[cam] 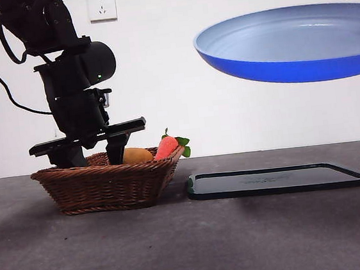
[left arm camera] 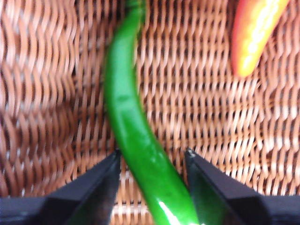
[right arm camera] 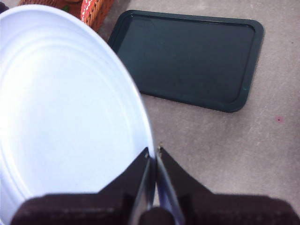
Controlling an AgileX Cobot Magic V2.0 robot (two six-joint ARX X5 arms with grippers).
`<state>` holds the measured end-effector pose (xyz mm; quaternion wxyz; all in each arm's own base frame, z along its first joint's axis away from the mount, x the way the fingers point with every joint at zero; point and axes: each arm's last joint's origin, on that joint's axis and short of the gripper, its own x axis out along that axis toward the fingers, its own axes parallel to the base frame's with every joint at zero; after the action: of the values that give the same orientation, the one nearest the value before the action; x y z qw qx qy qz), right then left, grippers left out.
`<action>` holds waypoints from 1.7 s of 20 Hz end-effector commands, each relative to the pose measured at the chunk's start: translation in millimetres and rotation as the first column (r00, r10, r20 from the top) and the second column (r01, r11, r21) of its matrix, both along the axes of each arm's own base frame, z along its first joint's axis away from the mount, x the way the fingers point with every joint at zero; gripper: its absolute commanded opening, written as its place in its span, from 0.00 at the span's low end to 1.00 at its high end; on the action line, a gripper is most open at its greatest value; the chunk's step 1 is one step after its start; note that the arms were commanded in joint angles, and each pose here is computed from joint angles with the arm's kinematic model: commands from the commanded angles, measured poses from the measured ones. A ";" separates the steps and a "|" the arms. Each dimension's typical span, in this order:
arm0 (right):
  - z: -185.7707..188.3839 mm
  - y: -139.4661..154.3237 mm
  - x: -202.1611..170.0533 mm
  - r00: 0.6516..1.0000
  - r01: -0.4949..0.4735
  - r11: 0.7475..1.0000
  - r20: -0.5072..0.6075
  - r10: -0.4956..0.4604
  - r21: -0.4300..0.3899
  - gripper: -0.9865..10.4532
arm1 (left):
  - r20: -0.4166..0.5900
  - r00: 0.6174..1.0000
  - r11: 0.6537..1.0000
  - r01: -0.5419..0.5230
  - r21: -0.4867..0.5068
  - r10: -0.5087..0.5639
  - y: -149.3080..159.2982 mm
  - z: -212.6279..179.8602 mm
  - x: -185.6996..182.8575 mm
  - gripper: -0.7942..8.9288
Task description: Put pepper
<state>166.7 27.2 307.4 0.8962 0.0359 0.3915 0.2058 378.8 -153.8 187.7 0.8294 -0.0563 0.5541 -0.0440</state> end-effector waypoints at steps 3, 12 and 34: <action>6.1 0.5 1.6 1.000 -0.004 1.000 0.027 0.004 0.007 0.09 | -0.010 1.000 1.000 -0.021 -0.007 0.021 -4.3 -5.3 4.4 0.21; 6.6 0.6 2.3 0.999 -0.005 1.000 0.037 0.005 0.006 0.09 | -0.017 0.999 0.996 -0.043 -0.076 0.042 -5.0 1.8 3.0 0.19; -63.0 17.3 86.2 0.957 0.072 0.987 -0.290 -0.027 0.146 0.09 | 0.253 0.846 0.799 0.530 -0.285 -0.470 -77.4 118.3 -94.6 0.19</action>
<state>249.3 42.6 239.4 0.8264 0.1342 0.5080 0.2024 282.0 -225.1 307.1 0.8094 -0.0662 0.4675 -0.3492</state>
